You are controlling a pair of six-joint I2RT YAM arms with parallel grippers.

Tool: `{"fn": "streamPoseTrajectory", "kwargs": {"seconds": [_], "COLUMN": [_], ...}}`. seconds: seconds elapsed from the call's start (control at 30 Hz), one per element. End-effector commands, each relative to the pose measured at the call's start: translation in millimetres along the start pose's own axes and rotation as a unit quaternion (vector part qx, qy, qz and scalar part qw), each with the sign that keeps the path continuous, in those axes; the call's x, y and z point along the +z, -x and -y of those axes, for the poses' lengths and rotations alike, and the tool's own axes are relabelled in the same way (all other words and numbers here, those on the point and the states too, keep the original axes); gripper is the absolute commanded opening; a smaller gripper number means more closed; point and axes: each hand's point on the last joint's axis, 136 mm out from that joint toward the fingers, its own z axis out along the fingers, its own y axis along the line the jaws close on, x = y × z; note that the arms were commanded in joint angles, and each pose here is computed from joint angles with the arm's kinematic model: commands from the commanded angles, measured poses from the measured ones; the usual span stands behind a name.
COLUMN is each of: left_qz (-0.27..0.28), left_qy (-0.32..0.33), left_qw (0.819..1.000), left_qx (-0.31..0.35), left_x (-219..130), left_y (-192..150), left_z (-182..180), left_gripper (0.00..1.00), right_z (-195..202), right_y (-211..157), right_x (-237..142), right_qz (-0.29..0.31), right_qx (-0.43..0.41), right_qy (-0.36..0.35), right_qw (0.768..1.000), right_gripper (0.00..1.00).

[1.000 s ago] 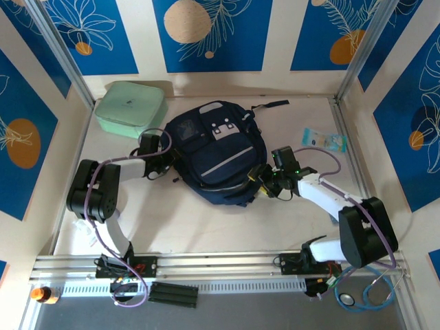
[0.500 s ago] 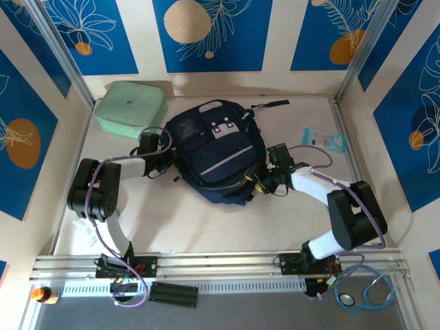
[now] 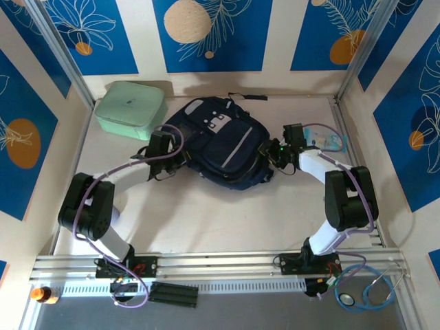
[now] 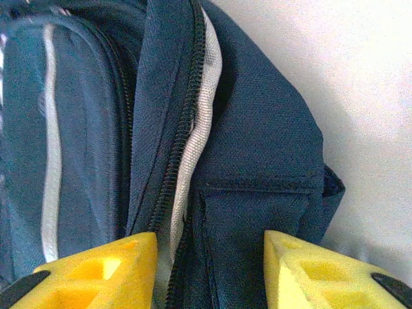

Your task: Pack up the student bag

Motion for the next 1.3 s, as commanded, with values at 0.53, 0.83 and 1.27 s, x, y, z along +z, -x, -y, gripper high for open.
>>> {"fn": "streamPoseTrajectory", "kwargs": {"seconds": [0.53, 0.83, 1.27], "left_qz": [0.086, 0.06, 0.066], "left_qy": [-0.022, -0.042, -0.07], "left_qw": [0.994, 0.995, 0.993], "left_qx": [0.059, 0.061, 0.068], "left_x": [-20.2, -12.7, -14.2], "left_y": [-25.3, -32.0, -28.0], "left_z": [64.9, 79.4, 102.3], "left_gripper": [0.0, 0.0, 0.0], "right_z": [22.3, -40.1, -89.5], "right_y": [2.0, -90.7, -182.6], "right_x": [-88.9, -108.7, -81.5], "right_qz": [0.055, -0.04, -0.056], "right_qx": [-0.117, -0.168, -0.268], "right_qy": [-0.118, -0.042, -0.034], "right_qw": [0.985, 0.984, 0.961], "right_gripper": [0.75, 0.74, 0.62]}}
